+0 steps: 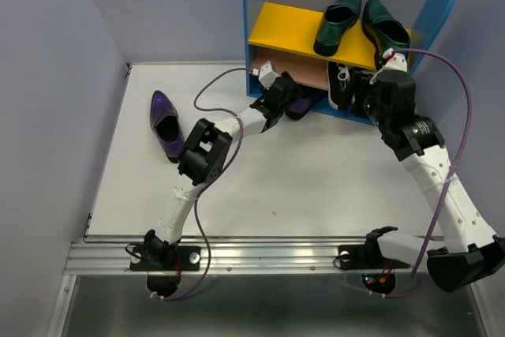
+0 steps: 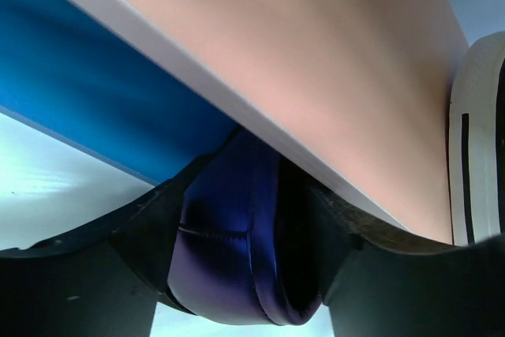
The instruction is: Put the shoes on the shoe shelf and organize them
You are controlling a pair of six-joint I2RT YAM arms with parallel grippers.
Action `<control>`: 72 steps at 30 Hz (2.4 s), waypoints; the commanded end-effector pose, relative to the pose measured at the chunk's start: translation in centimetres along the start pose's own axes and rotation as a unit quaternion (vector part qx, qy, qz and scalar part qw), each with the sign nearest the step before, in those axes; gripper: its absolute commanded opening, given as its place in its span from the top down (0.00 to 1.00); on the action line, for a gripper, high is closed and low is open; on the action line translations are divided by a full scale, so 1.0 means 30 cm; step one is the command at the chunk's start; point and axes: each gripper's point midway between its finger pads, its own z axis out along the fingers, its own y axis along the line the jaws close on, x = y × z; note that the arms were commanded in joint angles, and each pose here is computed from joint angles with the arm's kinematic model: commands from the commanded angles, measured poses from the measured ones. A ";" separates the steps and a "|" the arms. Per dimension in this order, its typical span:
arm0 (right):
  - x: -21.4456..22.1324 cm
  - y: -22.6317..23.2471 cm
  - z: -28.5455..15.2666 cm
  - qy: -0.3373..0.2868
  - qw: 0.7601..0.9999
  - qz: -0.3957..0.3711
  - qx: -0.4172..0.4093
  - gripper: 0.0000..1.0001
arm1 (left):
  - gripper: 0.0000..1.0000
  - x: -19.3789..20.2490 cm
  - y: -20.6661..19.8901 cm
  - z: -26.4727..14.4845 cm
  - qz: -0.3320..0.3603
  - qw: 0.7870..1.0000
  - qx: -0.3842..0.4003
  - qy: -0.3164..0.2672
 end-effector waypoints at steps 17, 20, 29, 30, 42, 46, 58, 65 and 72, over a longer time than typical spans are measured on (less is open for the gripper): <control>-0.034 -0.001 -0.009 -0.017 1.000 0.003 0.001 0.26 | 0.15 -0.035 -0.312 -0.163 0.044 0.987 0.157 0.018; -0.030 -0.001 -0.011 -0.017 1.000 0.003 -0.001 0.26 | 0.14 -0.009 -0.311 -0.163 0.054 0.985 0.159 0.028; -0.019 0.001 -0.017 -0.017 1.000 0.011 -0.006 0.26 | 0.12 0.035 -0.283 -0.174 0.073 0.984 0.155 0.042; -0.022 0.001 -0.019 -0.018 1.000 0.012 -0.006 0.26 | 0.12 0.026 -0.282 -0.179 0.085 0.984 0.154 0.037; -0.019 0.017 -0.004 -0.020 1.000 0.015 -0.017 0.26 | 0.08 -0.006 -0.190 -0.275 0.226 0.970 0.084 0.016; -0.020 0.023 0.001 -0.022 0.999 0.018 -0.021 0.26 | 0.07 -0.034 -0.177 -0.320 0.239 0.968 0.078 0.011; -0.020 0.020 -0.021 -0.029 0.999 0.019 -0.027 0.24 | 0.17 0.076 -0.043 -0.476 0.294 0.944 0.114 0.093; -0.033 0.022 -0.030 -0.033 0.999 0.018 -0.028 0.24 | 0.21 0.155 -0.116 -0.410 0.303 0.934 0.156 0.106; -0.041 0.021 -0.036 -0.034 0.999 0.019 -0.026 0.23 | 0.21 0.187 -0.177 -0.332 0.314 0.927 0.176 0.106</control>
